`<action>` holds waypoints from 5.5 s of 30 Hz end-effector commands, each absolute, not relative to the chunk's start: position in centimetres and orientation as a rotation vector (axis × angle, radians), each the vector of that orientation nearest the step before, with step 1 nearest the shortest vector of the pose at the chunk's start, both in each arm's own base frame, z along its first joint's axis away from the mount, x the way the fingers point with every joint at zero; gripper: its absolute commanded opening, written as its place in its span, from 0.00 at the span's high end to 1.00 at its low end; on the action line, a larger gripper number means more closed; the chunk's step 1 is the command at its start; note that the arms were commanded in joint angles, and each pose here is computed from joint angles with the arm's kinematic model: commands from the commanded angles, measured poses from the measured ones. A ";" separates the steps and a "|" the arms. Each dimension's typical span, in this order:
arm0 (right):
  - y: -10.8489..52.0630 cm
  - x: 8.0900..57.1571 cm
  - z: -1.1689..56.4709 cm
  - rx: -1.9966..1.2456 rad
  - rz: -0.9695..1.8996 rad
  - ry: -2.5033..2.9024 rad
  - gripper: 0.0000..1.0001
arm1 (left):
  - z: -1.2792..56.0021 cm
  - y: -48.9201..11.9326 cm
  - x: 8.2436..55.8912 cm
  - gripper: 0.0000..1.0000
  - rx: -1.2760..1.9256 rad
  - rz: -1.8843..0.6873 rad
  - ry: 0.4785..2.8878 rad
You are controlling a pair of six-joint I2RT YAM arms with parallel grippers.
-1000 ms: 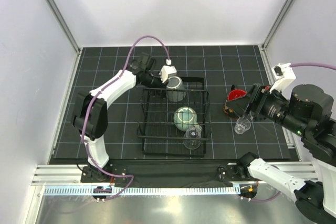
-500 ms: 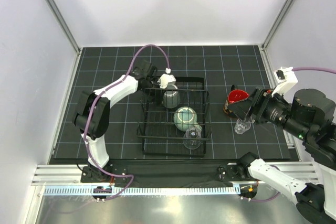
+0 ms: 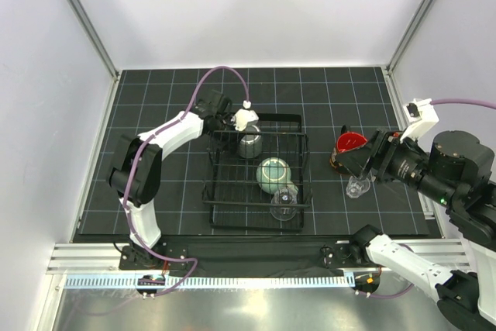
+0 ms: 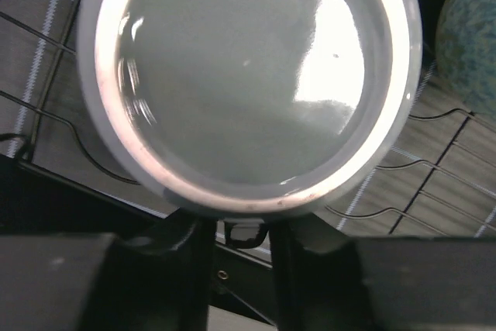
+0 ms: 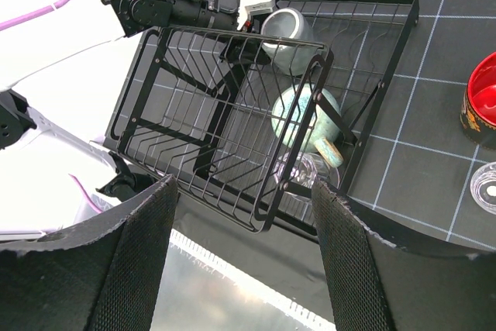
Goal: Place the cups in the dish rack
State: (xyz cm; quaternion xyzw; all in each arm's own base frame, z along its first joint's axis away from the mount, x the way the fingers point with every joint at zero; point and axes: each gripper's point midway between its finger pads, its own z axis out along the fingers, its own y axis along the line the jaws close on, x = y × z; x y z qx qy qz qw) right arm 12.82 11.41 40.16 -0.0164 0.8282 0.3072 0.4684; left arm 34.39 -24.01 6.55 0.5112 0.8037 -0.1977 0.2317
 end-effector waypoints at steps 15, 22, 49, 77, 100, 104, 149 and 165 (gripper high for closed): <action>12.0 13.5 40.3 -0.032 0.770 2.017 0.29 | 11.1 -22.9 36.4 0.56 1.343 -0.536 2.074; 12.1 13.5 40.3 -0.030 0.778 2.012 0.29 | 13.0 -22.5 35.0 0.55 1.309 -0.650 2.046; 12.1 13.7 40.8 0.033 0.814 1.979 0.29 | 14.5 -28.4 46.9 1.00 0.430 -1.181 2.348; 12.2 13.1 40.8 0.041 0.863 1.949 0.29 | 10.1 -31.0 38.8 1.00 0.468 -1.356 2.493; 12.9 14.6 38.4 0.079 0.809 2.065 0.29 | 7.9 -25.0 30.2 1.00 0.613 -1.133 2.746; 12.1 15.6 36.7 0.135 0.688 2.153 0.29 | 8.1 -24.3 29.3 1.00 0.612 -1.104 2.754; 1.8 22.3 12.9 0.503 -0.132 2.635 0.35 | 30.8 -13.6 24.7 0.51 -0.119 -0.780 2.207; 1.4 23.3 7.2 0.466 -0.201 2.681 0.44 | 38.7 -15.1 19.1 0.36 -0.072 -1.033 1.970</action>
